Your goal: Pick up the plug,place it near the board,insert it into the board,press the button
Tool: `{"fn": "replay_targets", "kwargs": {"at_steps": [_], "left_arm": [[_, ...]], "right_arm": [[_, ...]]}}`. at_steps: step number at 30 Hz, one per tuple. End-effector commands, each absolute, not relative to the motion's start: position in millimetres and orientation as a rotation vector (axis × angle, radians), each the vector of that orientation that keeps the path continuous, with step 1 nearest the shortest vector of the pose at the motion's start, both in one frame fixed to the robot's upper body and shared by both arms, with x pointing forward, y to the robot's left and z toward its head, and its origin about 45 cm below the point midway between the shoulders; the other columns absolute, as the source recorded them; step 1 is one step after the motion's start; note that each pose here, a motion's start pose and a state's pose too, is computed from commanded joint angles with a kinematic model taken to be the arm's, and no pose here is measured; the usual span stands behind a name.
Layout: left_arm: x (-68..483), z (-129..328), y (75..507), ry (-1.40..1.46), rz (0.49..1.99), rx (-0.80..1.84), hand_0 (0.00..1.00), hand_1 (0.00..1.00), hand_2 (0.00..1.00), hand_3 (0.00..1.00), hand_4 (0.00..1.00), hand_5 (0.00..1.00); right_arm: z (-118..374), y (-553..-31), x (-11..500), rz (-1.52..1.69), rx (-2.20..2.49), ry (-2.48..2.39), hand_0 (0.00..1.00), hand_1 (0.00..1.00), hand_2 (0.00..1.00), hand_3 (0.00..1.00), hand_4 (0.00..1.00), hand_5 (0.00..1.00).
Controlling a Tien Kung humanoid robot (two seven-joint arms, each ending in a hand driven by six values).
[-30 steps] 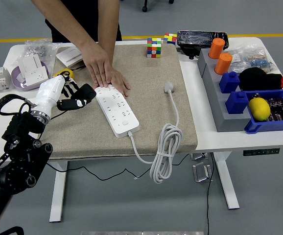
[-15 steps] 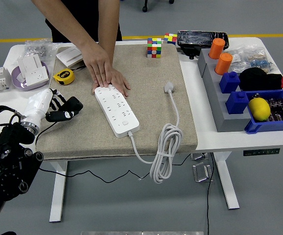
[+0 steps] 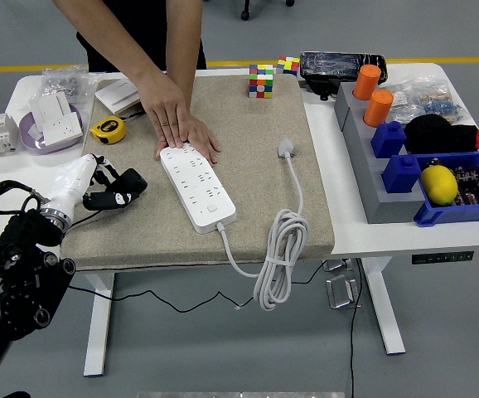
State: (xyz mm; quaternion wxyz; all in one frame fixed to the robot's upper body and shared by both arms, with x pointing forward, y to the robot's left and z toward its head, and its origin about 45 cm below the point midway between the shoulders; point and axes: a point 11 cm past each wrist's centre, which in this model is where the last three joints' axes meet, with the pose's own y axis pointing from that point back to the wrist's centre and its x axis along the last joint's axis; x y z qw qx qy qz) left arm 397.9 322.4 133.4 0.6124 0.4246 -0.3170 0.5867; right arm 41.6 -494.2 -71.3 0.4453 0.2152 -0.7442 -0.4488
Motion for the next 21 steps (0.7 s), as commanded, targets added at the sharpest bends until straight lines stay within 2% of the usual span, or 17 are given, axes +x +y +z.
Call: {"fn": "replay_targets", "kwargs": {"at_steps": [1,2,13,14,19,20,21], "left_arm": [[397.8,133.3,322.6,-0.728,1.352,0.979,0.499,0.651,0.628,0.561,0.998,0.441],[397.8,133.3,322.7,-0.727,1.350,0.979,0.580,0.751,0.721,0.727,0.998,0.562],[396.9,136.8,322.0,-0.735,1.348,0.963,0.613,0.771,0.738,0.747,0.998,0.570],[396.7,139.2,321.1,-0.740,1.351,0.952,0.766,0.862,0.830,0.823,0.998,0.820],[396.4,157.4,316.5,-0.774,1.375,0.881,0.766,0.862,0.830,0.823,0.998,0.820],[396.1,162.3,315.5,-0.772,1.386,0.859,0.874,0.932,0.910,0.881,0.998,0.998],[395.6,167.2,314.5,-0.754,1.406,0.823,0.874,0.932,0.910,0.881,0.998,0.998]], "right_arm": [[-71.3,-494.3,41.0,-1.112,0.532,-1.844,0.849,0.852,0.819,0.821,0.998,0.998],[-71.4,-494.3,40.7,-1.112,0.532,-1.843,0.849,0.852,0.819,0.821,0.998,0.998],[-72.0,-493.1,40.2,-1.114,0.534,-1.838,0.849,0.852,0.819,0.821,0.998,0.998],[-72.1,-492.9,40.2,-1.114,0.534,-1.838,0.851,0.852,0.820,0.821,0.998,0.998],[-72.9,-491.5,39.3,-1.117,0.535,-1.835,0.851,0.852,0.820,0.821,0.998,0.998],[-73.1,-491.1,39.2,-1.117,0.535,-1.834,0.851,0.852,0.820,0.821,0.998,0.998],[-73.3,-490.8,39.2,-1.118,0.535,-1.834,0.851,0.854,0.820,0.821,0.998,0.998]]}}
